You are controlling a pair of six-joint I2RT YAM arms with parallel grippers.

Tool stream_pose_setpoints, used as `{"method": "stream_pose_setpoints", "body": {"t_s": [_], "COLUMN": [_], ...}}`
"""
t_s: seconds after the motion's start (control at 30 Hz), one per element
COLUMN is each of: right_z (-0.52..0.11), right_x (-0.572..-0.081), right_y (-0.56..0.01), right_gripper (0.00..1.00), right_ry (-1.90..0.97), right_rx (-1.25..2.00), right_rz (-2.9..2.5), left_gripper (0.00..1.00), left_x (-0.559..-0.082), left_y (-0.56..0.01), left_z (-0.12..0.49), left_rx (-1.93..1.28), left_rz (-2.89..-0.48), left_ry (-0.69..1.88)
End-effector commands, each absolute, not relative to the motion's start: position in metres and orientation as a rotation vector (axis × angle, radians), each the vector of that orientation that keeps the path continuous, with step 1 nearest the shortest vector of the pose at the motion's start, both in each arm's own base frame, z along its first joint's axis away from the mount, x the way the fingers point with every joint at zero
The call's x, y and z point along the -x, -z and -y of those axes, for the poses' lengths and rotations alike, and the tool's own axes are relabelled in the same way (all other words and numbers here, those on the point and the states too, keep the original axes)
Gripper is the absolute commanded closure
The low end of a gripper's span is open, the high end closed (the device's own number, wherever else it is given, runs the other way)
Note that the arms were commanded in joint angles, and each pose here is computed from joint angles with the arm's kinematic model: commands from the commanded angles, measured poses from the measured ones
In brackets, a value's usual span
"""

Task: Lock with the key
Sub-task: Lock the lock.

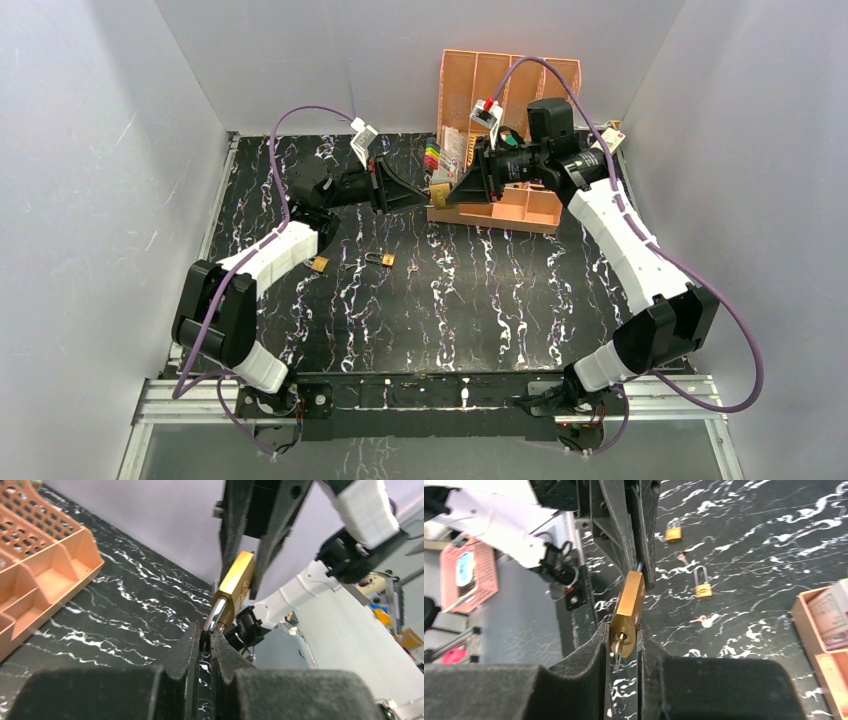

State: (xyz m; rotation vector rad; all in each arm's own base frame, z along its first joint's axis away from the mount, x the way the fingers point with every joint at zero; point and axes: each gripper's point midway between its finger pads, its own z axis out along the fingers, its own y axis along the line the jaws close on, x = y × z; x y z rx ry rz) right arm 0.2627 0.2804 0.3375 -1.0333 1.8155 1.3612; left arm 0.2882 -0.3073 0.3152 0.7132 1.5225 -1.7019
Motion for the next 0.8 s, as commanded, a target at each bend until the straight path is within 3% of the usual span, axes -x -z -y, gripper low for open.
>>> {"method": "stream_pose_setpoints", "body": {"t_s": [0.0,0.77], "right_z": [-0.324,-0.344], "right_x": [-0.24,-0.254], "right_y": [-0.379,-0.344], "right_gripper": [1.0,1.0], "right_ry": [-1.345,-1.265], "right_rx": [1.157,1.1], "right_rz": [-1.532,-1.646], "left_gripper": [1.0,1.0], "left_x": [-0.266,-0.269], "left_y": [-0.328,-0.362], "left_z": [0.341,0.342], "left_rx": [-0.771,-0.663], "left_rz": [-1.504,-1.476], "left_ry": [1.656,1.62]}}
